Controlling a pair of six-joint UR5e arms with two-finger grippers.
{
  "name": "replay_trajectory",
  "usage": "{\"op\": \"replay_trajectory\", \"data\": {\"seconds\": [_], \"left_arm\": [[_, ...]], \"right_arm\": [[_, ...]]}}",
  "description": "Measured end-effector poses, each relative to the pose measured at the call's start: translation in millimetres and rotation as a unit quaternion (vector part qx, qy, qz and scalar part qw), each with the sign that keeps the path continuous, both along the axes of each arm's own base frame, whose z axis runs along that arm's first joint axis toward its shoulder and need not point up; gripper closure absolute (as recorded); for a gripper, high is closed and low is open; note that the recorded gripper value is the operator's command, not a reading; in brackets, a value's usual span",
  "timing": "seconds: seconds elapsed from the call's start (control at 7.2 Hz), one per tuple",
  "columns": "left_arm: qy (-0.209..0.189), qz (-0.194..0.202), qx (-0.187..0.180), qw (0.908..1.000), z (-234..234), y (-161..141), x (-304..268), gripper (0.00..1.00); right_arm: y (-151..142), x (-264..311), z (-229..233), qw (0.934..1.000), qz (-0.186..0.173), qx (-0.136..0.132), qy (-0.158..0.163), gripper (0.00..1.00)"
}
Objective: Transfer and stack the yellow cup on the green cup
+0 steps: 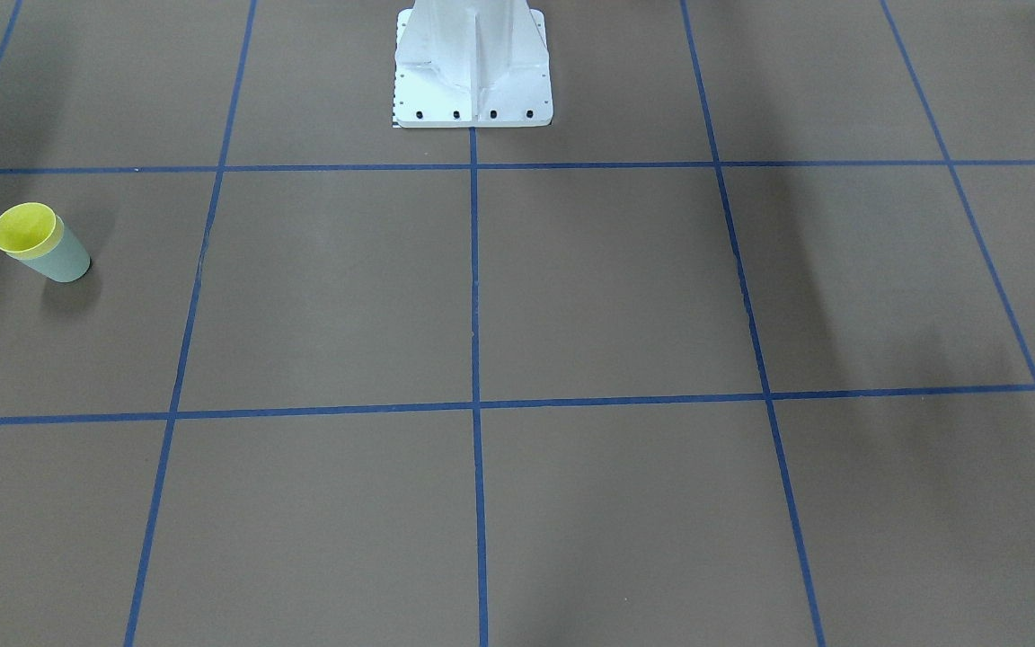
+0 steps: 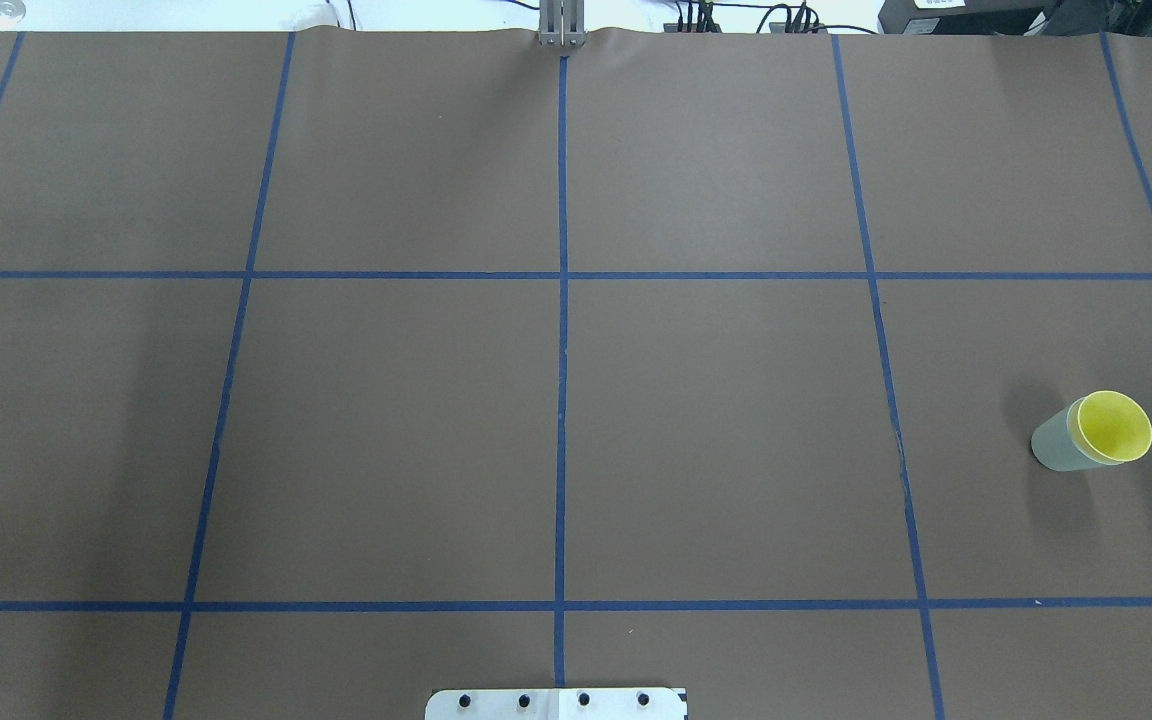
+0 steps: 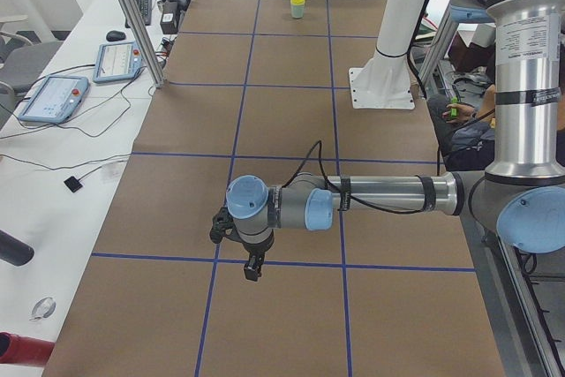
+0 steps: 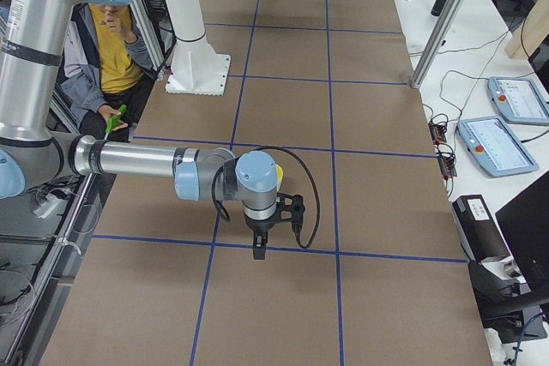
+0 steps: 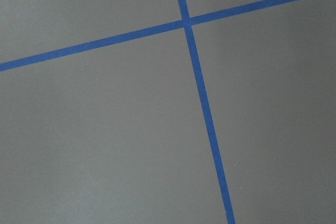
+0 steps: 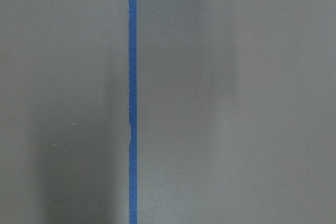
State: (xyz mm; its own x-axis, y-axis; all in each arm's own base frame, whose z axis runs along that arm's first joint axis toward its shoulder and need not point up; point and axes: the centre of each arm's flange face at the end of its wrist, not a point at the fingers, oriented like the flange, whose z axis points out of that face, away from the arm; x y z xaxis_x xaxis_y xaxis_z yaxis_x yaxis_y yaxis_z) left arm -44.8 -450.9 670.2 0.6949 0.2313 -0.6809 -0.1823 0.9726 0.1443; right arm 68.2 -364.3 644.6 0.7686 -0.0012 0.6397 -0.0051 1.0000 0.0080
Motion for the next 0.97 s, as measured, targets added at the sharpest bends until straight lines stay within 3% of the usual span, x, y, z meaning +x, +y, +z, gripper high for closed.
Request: {"op": "replay_trajectory", "data": {"seconds": [0.97], "left_arm": [[-0.001, -0.001, -0.002, 1.0, 1.0, 2.5, -0.3, 0.0]], "right_arm": [[3.3, 7.5, 8.8, 0.9996, -0.011, -0.025, 0.001, 0.0]]}}
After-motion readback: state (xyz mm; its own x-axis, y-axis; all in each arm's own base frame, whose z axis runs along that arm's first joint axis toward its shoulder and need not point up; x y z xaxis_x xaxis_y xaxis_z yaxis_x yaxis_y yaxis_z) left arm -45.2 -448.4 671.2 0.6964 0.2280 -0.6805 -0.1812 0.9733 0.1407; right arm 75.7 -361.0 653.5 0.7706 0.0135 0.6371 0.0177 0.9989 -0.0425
